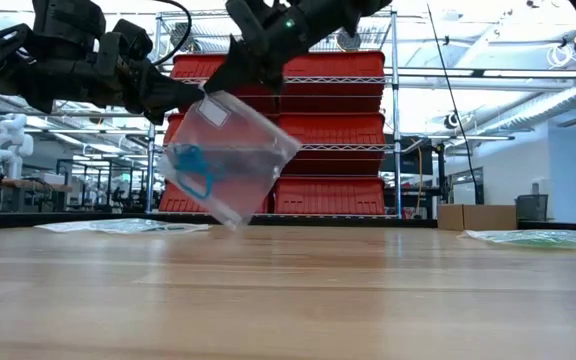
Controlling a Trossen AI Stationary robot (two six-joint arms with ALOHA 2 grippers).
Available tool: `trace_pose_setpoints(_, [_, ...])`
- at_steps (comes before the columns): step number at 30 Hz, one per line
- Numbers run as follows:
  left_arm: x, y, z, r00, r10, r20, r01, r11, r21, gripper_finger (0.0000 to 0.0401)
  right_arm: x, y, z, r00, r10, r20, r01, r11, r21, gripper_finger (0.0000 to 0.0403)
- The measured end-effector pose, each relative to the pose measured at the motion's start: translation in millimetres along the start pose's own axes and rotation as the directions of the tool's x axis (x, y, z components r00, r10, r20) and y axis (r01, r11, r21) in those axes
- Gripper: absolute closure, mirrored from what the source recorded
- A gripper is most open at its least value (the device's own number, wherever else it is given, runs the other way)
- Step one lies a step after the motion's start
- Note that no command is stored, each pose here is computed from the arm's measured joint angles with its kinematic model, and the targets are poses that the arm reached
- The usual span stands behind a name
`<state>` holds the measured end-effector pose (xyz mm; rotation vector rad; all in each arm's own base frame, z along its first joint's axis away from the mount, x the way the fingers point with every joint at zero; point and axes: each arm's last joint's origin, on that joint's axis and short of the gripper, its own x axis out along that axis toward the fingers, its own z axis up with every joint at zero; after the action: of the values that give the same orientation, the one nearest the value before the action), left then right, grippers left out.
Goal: Sort rubber bands
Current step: Close the bottom left transparent zip bag
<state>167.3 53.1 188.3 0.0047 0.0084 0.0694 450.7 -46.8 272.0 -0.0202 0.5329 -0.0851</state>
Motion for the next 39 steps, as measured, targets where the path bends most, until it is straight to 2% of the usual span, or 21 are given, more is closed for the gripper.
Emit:
trace_pose_setpoints(12, [-0.6, 0.0, 2.2, 1.0, 0.003, 0.018, -0.003, 1.0, 0.004, 0.04, -1.3, -1.0, -15.5, 0.986, -0.057, -0.158, 0.054, 0.998, -0.023, 0.0391])
trace_pose_setpoints(15, [-1.1, -0.1, 2.7, 1.0, 0.003, 0.02, -0.003, 1.0, 0.001, 0.04, -1.7, -0.9, -17.2, 0.983, -0.056, -0.177, 0.052, 0.998, -0.024, 0.0391])
trace_pose_setpoints(18, [-1.1, -0.2, 2.5, 1.0, 0.002, 0.018, -0.001, 0.999, -0.046, 0.0397, -2.1, -0.6, -15.8, 0.985, -0.055, -0.165, 0.052, 0.998, -0.024, 0.0391])
trace_pose_setpoints(22, [1.7, -0.2, -3.1, 1.0, -0.002, -0.019, 0.0, 0.996, -0.086, 0.0373, -2.8, -0.1, -14.5, 0.986, -0.05, -0.156, 0.047, 0.999, -0.026, 0.0391])
trace_pose_setpoints(28, [11.9, 2.4, -7.8, 0.997, -0.005, -0.073, -0.008, 0.984, -0.177, 0.0301, -2.5, 5.9, -12.3, 0.99, -0.036, -0.136, 0.031, 0.999, -0.041, 0.0391])
trace_pose_setpoints(32, [23.8, 3.5, -3.8, 0.996, -0.017, -0.087, 0.001, 0.983, -0.182, 0.0262, -2.5, 9.8, -12.2, 0.99, -0.03, -0.136, 0.023, 0.998, -0.057, 0.0392])
trace_pose_setpoints(36, [33.2, 3.4, -3.4, 0.993, -0.033, -0.114, 0.011, 0.983, -0.181, 0.0257, -2.8, 11.2, -13.5, 0.988, -0.028, -0.15, 0.018, 0.998, -0.065, 0.0392])
trace_pose_setpoints(39, [36.1, 3.1, -4.6, 0.991, -0.039, -0.129, 0.017, 0.986, -0.164, 0.0274, -2.9, 11.0, -14.7, 0.986, -0.028, -0.162, 0.017, 0.998, -0.066, 0.0392])
